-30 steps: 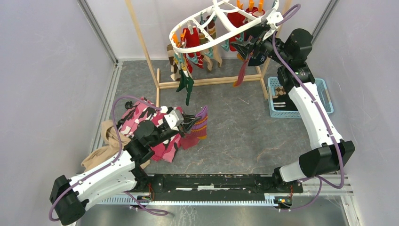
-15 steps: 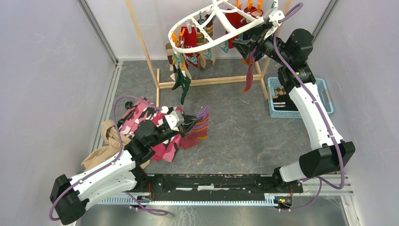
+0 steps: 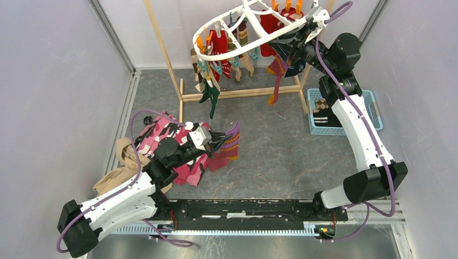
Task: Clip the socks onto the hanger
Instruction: Open the clamp at the hanger.
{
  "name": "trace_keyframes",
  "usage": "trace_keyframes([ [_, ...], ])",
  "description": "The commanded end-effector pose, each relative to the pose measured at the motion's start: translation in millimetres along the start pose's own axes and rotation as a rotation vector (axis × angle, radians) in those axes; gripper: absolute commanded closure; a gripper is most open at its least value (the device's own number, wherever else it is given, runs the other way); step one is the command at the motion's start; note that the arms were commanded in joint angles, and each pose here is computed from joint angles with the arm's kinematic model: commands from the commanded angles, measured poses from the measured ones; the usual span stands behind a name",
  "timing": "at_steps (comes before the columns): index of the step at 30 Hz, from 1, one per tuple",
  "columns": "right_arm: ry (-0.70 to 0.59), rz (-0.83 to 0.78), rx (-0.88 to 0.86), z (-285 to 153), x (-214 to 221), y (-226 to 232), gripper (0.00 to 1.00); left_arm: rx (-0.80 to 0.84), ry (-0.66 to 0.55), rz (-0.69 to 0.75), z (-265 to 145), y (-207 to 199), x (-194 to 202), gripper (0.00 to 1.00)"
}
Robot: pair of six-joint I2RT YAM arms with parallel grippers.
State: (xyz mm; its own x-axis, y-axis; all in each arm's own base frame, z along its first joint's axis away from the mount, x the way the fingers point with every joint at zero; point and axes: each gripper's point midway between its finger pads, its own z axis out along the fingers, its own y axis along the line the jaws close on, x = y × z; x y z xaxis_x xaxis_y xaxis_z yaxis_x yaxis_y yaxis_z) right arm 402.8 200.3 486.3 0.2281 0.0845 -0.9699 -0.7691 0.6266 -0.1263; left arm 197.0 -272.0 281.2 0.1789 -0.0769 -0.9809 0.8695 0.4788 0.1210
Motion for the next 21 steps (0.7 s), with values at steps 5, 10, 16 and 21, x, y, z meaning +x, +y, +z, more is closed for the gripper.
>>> trace_keyframes([
  [5,-0.061,-0.035,-0.035,1.3,-23.2,6.9,0.76,0.013,-0.097,-0.002,7.5,0.7,-38.0,0.98],
  [10,-0.058,-0.020,-0.042,0.2,-20.8,9.4,0.82,0.032,-0.110,0.001,23.6,2.6,-52.3,0.98],
  [16,-0.053,-0.002,-0.039,-0.3,-17.5,9.6,0.83,0.010,-0.137,-0.007,61.0,13.8,-76.2,0.98],
  [21,-0.048,0.015,-0.034,0.6,-13.4,8.5,0.83,-0.057,-0.146,0.033,100.0,21.4,-89.7,0.98],
])
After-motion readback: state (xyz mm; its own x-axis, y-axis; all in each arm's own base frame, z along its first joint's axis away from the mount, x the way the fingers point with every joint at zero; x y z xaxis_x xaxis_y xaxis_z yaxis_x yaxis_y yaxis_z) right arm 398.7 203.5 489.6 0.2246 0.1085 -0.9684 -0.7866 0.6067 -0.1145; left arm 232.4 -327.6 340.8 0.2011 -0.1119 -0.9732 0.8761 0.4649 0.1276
